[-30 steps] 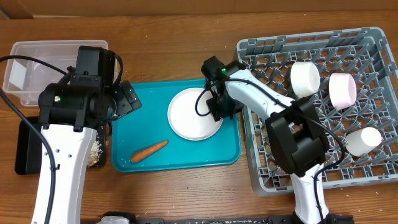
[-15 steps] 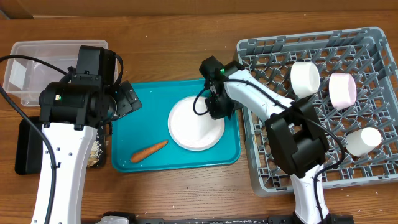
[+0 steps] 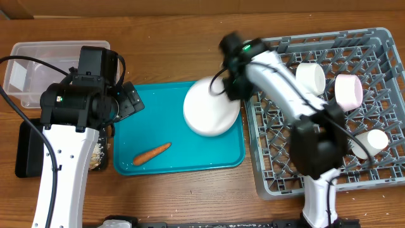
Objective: Sort waste into correct bins and load items into the dishwasher
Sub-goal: 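Grasp the white plate rim with right gripper and lift it, then stand the plate upright in the rack's upper left and release, then raise right gripper away from the rack, then reach left gripper down to the carrot on the teal tray, then grasp the orange carrot with left gripper and lift it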
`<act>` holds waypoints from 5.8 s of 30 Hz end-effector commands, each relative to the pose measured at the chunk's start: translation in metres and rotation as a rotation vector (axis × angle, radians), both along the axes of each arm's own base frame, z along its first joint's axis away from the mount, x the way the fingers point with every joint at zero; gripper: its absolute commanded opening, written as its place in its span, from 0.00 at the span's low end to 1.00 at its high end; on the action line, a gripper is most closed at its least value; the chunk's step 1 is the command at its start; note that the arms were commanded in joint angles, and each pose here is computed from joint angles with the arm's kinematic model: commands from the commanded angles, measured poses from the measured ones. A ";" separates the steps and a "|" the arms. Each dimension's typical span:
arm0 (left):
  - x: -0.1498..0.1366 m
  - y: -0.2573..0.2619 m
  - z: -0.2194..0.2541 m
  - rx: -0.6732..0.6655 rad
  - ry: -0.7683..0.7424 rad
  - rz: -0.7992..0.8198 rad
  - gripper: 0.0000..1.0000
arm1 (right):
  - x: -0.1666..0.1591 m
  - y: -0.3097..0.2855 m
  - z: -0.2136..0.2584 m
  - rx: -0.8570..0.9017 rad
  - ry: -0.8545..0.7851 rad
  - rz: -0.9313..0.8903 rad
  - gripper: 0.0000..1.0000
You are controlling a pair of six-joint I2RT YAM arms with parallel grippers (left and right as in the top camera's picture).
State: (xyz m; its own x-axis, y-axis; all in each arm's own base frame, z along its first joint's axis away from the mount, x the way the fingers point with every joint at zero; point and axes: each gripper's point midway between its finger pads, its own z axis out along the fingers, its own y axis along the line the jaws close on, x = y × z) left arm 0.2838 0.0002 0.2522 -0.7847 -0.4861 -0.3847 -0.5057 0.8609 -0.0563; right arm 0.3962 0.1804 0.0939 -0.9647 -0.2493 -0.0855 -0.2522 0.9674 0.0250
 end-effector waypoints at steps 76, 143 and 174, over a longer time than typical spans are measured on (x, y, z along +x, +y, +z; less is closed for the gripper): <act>0.002 -0.009 -0.004 -0.058 0.008 -0.005 1.00 | -0.014 -0.014 0.121 -0.028 -0.368 -0.278 0.88; -0.063 -0.050 -0.145 -0.404 0.359 0.634 1.00 | -0.008 -0.213 0.104 0.175 -0.089 -0.563 0.55; -0.039 -0.041 -0.267 -0.408 0.227 0.716 0.31 | -0.009 -0.211 0.104 0.185 -0.080 -0.562 0.56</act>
